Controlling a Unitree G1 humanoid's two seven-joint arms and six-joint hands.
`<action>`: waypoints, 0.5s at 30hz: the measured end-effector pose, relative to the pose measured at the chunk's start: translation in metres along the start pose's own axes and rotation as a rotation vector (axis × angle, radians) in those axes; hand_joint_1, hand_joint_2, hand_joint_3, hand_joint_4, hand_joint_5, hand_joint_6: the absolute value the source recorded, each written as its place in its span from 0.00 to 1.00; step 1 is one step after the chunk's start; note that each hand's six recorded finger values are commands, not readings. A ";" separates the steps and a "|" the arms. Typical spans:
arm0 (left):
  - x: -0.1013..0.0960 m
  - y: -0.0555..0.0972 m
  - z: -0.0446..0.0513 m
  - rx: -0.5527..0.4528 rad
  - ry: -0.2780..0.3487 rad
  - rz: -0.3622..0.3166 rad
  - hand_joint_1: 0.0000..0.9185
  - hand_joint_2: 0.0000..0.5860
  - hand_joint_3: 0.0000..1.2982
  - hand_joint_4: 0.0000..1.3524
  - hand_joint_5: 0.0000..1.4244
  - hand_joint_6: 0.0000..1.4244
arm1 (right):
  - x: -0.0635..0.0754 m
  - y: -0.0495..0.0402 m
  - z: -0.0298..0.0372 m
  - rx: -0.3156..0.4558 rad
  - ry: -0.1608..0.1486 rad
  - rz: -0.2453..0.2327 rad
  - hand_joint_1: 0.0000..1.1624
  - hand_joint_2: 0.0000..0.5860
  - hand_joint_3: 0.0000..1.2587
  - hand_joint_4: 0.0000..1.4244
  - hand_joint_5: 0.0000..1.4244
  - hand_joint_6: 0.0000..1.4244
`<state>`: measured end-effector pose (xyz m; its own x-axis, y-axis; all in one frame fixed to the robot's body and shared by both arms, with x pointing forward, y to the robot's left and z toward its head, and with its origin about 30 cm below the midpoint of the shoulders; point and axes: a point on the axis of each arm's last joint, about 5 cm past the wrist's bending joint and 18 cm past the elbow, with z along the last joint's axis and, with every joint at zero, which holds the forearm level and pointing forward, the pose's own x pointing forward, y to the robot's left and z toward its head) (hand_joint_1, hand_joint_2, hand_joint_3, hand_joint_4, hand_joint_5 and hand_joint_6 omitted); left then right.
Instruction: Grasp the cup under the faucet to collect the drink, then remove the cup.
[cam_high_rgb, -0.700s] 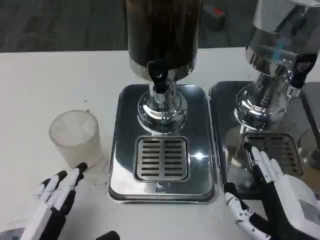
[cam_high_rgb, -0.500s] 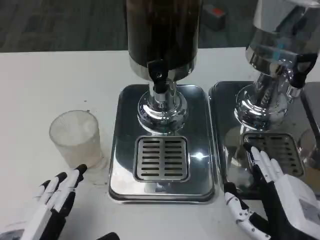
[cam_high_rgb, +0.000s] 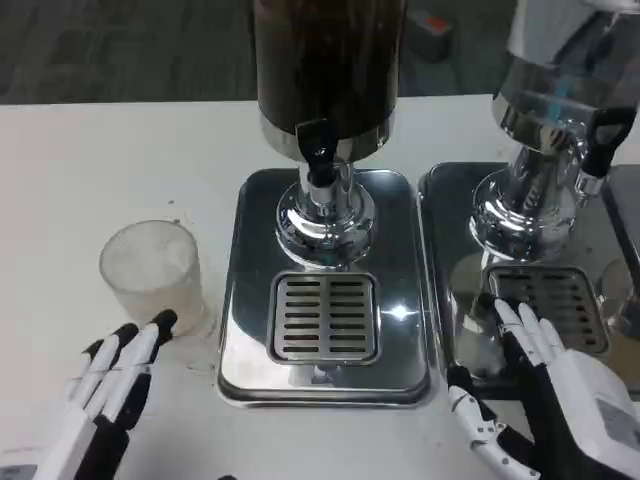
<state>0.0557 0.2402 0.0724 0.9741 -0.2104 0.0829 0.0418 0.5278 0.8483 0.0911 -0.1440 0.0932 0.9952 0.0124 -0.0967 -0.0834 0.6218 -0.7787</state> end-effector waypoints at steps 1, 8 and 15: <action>0.000 0.001 -0.0002 -0.005 -0.012 0.015 0.00 0.04 0.00 0.00 0.00 0.00 | 0.000 0.0000 0.0000 0.000 0.000 0.001 0.24 0.79 0.06 0.00 0.00 0.07; 0.011 0.005 -0.0085 -0.014 -0.021 0.057 0.00 0.03 0.00 0.00 0.00 0.03 | 0.000 0.0004 0.0006 0.006 -0.001 0.006 0.24 0.79 0.06 0.00 0.00 0.08; 0.026 0.014 -0.0156 -0.017 -0.060 0.091 0.00 0.03 0.00 0.00 0.00 0.09 | 0.001 0.0040 0.0060 0.022 -0.010 0.008 0.24 0.79 0.06 0.00 0.00 0.08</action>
<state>0.0852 0.2551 0.0784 0.9589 -0.2100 0.1908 -0.0417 0.5608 0.8269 0.0921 -0.1369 0.0937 0.9950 0.0247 -0.0964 -0.0899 0.6391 -0.7638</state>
